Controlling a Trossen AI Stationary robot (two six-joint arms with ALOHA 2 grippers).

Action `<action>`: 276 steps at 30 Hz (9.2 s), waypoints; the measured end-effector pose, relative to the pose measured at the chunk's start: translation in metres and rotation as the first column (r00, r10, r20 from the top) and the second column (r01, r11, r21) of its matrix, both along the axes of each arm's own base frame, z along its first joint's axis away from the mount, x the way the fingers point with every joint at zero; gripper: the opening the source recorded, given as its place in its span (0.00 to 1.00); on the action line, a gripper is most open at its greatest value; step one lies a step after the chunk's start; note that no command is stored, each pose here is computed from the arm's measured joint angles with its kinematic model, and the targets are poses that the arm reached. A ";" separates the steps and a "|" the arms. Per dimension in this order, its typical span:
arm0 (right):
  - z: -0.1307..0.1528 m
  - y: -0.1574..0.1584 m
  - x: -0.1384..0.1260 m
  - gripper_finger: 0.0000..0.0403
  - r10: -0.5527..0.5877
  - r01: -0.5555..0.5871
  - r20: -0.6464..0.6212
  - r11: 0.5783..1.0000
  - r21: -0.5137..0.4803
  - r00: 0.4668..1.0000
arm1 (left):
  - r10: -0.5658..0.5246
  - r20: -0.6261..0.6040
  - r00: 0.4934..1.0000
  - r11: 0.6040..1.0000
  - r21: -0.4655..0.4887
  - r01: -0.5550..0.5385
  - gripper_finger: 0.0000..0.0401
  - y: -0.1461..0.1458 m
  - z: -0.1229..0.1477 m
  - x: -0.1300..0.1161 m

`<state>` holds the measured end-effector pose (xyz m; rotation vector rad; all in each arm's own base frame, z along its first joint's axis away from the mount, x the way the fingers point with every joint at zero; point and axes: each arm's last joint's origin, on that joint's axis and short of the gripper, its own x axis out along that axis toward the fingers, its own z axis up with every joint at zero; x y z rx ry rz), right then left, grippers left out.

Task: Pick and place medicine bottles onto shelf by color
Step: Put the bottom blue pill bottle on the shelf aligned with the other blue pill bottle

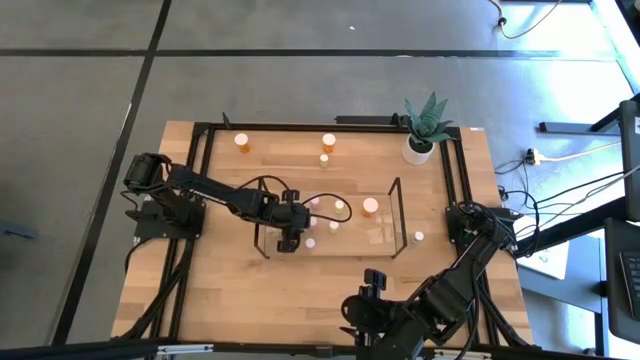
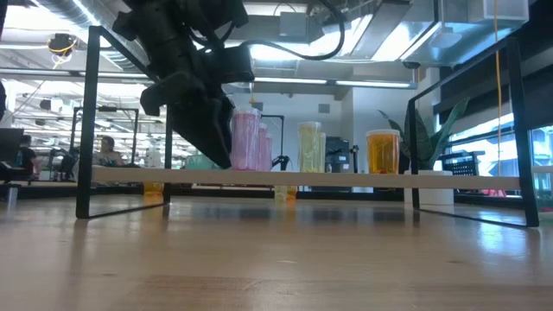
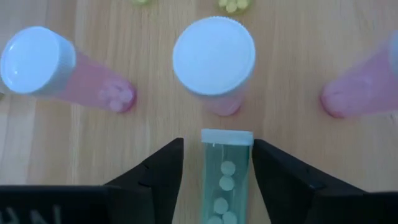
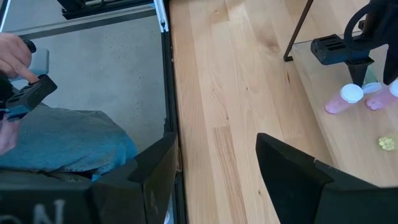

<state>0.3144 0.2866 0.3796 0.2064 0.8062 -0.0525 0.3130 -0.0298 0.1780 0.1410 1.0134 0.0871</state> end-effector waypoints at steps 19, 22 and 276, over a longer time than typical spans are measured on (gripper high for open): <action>0.000 0.000 0.000 0.54 0.000 0.000 0.001 1.000 0.001 1.000 | 0.005 -0.011 1.000 1.000 0.013 -0.005 0.47 0.000 -0.008 0.004; 0.000 0.001 0.001 0.54 0.001 -0.001 0.010 1.000 0.010 1.000 | 0.003 -0.004 1.000 1.000 0.008 -0.003 0.47 0.000 -0.007 0.005; -0.211 0.076 0.057 0.54 -0.199 0.202 0.045 0.915 -0.351 0.979 | -0.228 0.715 0.661 0.958 0.045 0.282 0.44 -0.192 0.003 -0.141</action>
